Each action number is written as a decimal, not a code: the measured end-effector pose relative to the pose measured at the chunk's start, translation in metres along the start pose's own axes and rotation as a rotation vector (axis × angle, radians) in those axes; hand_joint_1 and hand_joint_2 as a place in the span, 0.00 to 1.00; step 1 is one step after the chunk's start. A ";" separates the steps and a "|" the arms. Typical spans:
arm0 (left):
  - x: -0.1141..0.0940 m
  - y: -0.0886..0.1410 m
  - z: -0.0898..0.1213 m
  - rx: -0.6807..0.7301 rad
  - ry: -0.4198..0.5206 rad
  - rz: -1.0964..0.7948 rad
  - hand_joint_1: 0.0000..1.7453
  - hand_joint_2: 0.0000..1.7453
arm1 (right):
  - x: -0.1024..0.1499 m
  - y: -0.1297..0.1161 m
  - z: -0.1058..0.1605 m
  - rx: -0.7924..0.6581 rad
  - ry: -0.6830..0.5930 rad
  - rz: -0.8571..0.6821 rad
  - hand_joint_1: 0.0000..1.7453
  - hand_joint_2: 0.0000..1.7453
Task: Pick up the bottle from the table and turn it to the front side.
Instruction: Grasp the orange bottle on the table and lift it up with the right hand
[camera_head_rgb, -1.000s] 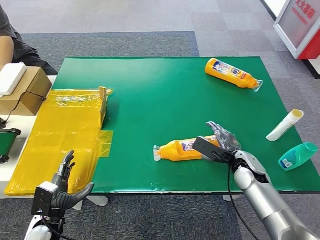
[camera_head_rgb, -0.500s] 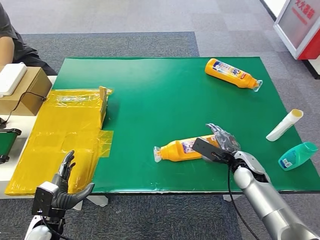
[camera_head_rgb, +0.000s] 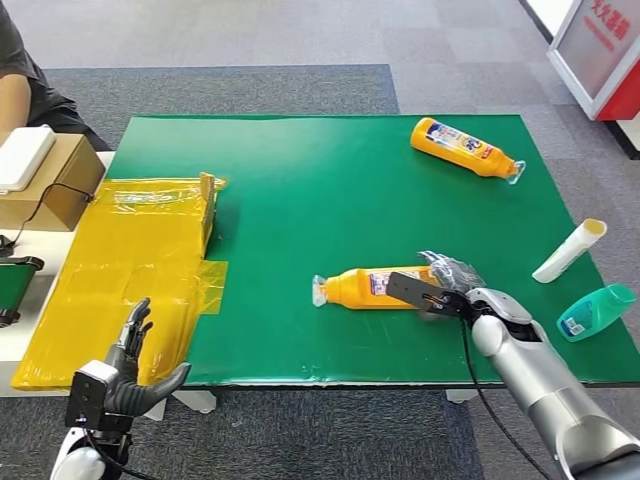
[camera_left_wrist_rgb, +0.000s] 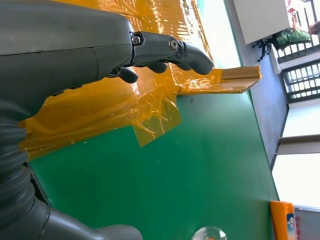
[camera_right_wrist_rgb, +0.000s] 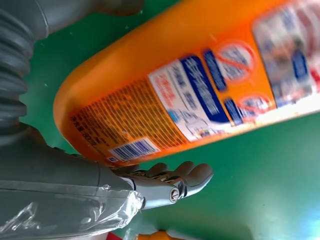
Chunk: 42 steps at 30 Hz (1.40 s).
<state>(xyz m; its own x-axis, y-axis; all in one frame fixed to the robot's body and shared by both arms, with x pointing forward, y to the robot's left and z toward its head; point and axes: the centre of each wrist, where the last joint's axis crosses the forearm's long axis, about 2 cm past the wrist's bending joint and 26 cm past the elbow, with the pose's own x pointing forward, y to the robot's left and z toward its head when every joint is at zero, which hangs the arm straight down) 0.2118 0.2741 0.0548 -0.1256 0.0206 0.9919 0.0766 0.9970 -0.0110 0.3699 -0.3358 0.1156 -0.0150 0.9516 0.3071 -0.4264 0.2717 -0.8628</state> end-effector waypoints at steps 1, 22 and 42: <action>0.000 0.000 0.000 0.002 0.001 0.001 0.00 1.00 | -0.002 0.000 -0.001 0.020 0.001 0.005 1.00 1.00; -0.010 -0.001 0.000 0.028 0.028 0.043 0.00 1.00 | -0.018 -0.011 -0.005 0.096 -0.065 0.049 1.00 1.00; 0.019 -0.020 -0.026 -0.143 -0.125 0.381 0.00 1.00 | 0.087 0.052 0.027 -0.239 -0.634 -0.700 1.00 1.00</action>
<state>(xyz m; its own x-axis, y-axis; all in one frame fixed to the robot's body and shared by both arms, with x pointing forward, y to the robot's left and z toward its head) 0.2332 0.2529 0.0774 -0.1801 0.4033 0.8972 0.2758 0.8962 -0.3476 0.3216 -0.2424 0.1086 -0.3420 0.3279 0.8806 -0.3309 0.8351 -0.4395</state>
